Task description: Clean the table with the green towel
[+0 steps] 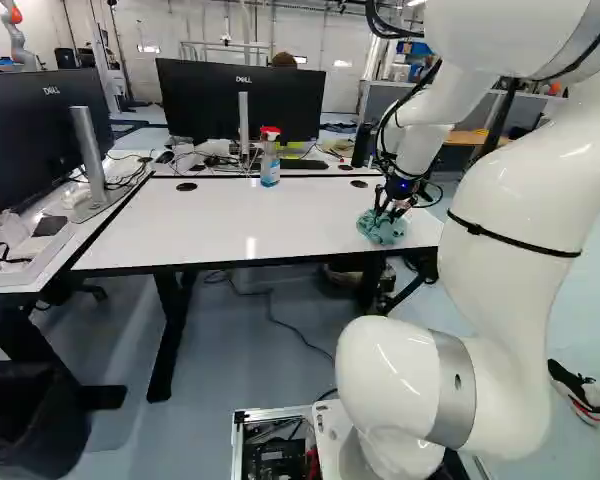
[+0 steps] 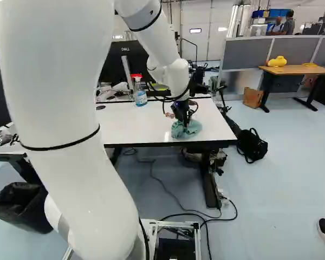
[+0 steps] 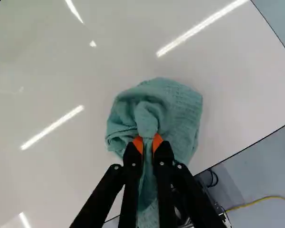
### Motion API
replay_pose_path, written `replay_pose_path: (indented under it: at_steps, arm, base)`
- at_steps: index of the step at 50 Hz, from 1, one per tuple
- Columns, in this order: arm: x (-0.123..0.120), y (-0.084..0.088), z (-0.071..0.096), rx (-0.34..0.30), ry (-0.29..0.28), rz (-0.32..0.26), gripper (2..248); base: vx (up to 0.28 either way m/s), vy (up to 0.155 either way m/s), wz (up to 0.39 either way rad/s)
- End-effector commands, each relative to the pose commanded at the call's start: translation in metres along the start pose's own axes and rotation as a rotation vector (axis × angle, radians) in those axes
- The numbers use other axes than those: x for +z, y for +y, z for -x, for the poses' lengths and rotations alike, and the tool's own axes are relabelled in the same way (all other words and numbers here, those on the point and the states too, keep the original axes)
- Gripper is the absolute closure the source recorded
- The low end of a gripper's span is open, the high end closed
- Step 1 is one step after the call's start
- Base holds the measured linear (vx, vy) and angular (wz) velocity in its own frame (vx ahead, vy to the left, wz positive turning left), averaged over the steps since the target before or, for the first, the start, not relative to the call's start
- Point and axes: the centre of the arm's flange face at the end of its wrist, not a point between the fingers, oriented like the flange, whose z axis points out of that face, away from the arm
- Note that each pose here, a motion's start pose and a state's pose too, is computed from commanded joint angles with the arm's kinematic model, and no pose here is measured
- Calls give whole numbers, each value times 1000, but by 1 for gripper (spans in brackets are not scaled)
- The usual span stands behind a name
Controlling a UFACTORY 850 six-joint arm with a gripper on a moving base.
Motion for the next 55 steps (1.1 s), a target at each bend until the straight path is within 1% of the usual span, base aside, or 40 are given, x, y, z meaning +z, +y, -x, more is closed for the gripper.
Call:
replay_pose_path:
  at_steps: [19, 36, 55]
  arm:
    - [-30, -30, 18, -61, 39, -29, 208]
    - [-33, -55, 36, -118, 30, -50, 208]
    - [-41, -76, 67, -177, 21, -72, 208]
  base:
    - [0, 0, 0]
    - [0, 0, 0]
    - [0, 0, 0]
